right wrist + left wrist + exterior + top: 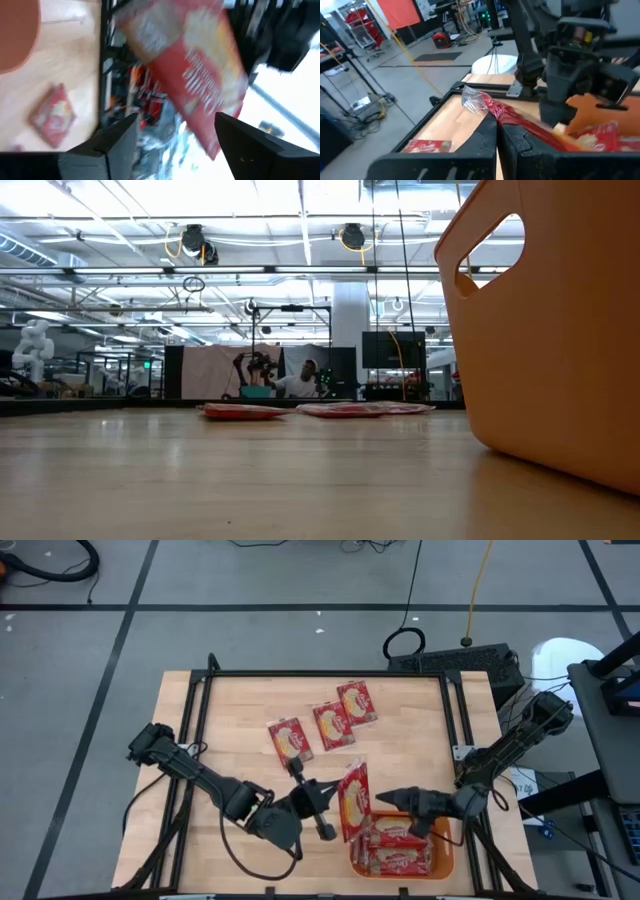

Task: Sort popcorn bags into baskets
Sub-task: Put the red popcorn bag into the orange bin

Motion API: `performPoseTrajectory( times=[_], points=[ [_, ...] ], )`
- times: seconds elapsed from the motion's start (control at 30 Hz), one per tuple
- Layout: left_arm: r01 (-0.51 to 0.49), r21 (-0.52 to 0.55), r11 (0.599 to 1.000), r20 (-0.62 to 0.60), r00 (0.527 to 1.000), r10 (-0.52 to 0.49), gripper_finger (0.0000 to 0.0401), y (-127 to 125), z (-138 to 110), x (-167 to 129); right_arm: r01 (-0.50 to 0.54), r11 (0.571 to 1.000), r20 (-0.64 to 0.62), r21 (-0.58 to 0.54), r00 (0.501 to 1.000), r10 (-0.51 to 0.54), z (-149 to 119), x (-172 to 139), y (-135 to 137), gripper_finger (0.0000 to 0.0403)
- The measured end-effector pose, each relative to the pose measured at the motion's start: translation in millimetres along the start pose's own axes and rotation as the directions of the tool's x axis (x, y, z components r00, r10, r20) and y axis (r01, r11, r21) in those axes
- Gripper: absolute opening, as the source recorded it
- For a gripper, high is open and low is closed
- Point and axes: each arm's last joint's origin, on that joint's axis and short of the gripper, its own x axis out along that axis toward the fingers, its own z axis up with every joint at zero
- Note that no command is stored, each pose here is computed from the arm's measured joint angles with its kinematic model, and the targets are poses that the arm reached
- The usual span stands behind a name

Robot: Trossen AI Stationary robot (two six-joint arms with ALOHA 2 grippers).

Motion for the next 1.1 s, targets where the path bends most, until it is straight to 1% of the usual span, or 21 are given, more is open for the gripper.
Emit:
performPoseTrajectory(
  times=[0.1,0.2,0.3,0.37,0.43,0.57,0.63,0.67,0.8,0.93,1.1],
  points=[
    [0.05,-0.046,0.998,0.022,0.999,-0.049,0.0,-1.7,3.9,0.0,0.016,0.996,0.046,-0.082,0.999,-0.012,0.2,1.4,-0.4,0.0244],
    [0.084,-0.076,0.994,0.043,0.996,-0.081,0.0,-2.8,7.0,-0.1,0.02,0.995,0.049,-0.095,0.999,-0.015,-0.1,4.3,1.0,0.024],
    [0.097,-0.092,0.991,0.052,0.994,-0.093,0.0,-1.7,8.7,2.2,0.053,0.988,0.12,-0.148,0.992,-0.035,3.4,5.3,1.6,0.024],
    [0.108,-0.104,0.989,0.056,0.993,-0.103,0.0,0.2,9.7,5.6,0.088,0.976,0.158,-0.197,0.986,-0.057,6.0,7.9,2.7,0.024],
    [0.116,-0.127,0.985,0.056,0.992,-0.11,0.0,2.5,10.2,9.4,0.127,0.961,0.17,-0.245,0.982,-0.086,8.4,10.3,3.2,0.024],
    [0.133,-0.152,0.979,0.052,0.991,-0.127,0.0,6.1,10.5,15.4,0.202,0.915,0.176,-0.349,0.973,-0.147,11.4,15.1,3.8,0.024],
    [0.133,-0.156,0.979,0.053,0.991,-0.126,0.0,7.5,10.8,17.4,0.195,0.897,0.161,-0.396,0.977,-0.142,10.3,18.9,6.7,0.024],
    [0.133,-0.158,0.978,0.053,0.991,-0.126,0.0,7.7,10.9,17.6,0.188,0.895,0.152,-0.405,0.979,-0.137,9.3,20.7,8.1,0.024],
    [0.129,-0.165,0.978,0.052,0.991,-0.122,0.0,9.4,10.9,20.1,0.174,0.887,0.142,-0.428,0.982,-0.124,6.1,27.0,12.6,0.024],
    [0.127,-0.17,0.977,0.052,0.992,-0.119,0.0,10.0,11.0,20.9,0.145,0.88,0.106,-0.452,0.988,-0.109,-0.2,33.9,16.4,0.024],
    [0.145,-0.186,0.972,0.052,0.989,-0.138,0.0,9.5,11.0,20.9,0.149,0.866,0.076,-0.478,0.989,-0.129,-6.7,38.9,15.4,0.024]
  ],
)
